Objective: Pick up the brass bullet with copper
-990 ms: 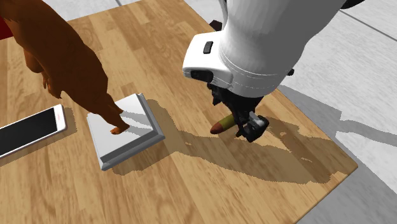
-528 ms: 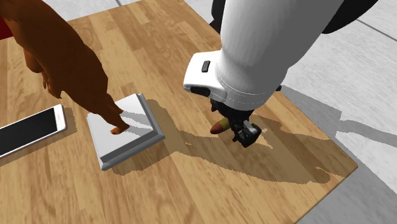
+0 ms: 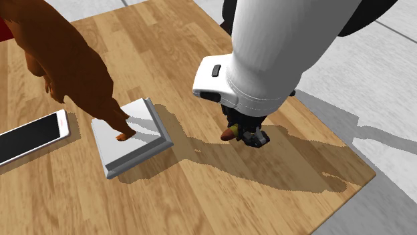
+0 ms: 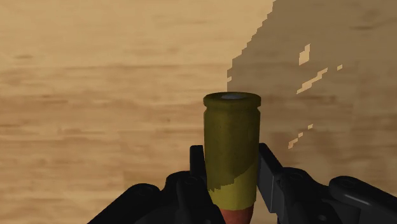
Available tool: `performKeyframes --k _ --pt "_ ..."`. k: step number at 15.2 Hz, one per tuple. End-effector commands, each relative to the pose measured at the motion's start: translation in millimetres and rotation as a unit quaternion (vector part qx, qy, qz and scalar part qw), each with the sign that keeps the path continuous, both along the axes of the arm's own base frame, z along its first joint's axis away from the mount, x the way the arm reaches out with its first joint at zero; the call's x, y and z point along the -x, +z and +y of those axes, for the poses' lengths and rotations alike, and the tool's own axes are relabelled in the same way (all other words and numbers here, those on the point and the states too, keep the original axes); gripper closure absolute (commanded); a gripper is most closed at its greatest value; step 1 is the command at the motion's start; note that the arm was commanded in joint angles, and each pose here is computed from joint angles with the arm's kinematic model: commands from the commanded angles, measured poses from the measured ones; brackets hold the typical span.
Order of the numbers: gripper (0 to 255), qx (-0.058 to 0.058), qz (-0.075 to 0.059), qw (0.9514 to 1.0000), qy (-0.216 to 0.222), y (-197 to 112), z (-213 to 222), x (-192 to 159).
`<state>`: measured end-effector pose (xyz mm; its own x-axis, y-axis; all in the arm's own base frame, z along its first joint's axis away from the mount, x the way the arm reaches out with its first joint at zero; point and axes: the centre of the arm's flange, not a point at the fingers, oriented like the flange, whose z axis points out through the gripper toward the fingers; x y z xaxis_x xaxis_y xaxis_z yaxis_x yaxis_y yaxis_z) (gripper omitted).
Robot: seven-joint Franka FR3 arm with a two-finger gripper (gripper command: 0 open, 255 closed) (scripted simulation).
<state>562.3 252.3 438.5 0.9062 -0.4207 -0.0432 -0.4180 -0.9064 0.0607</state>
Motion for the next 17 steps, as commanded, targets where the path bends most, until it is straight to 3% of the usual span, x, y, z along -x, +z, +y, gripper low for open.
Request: performKeyframes --k 1,17 --pt "255 0.000 0.000 1.0000 0.000 -0.1 0.0 0.0" --pt "255 0.000 0.000 1.0000 0.000 78.5 0.2 -0.1"
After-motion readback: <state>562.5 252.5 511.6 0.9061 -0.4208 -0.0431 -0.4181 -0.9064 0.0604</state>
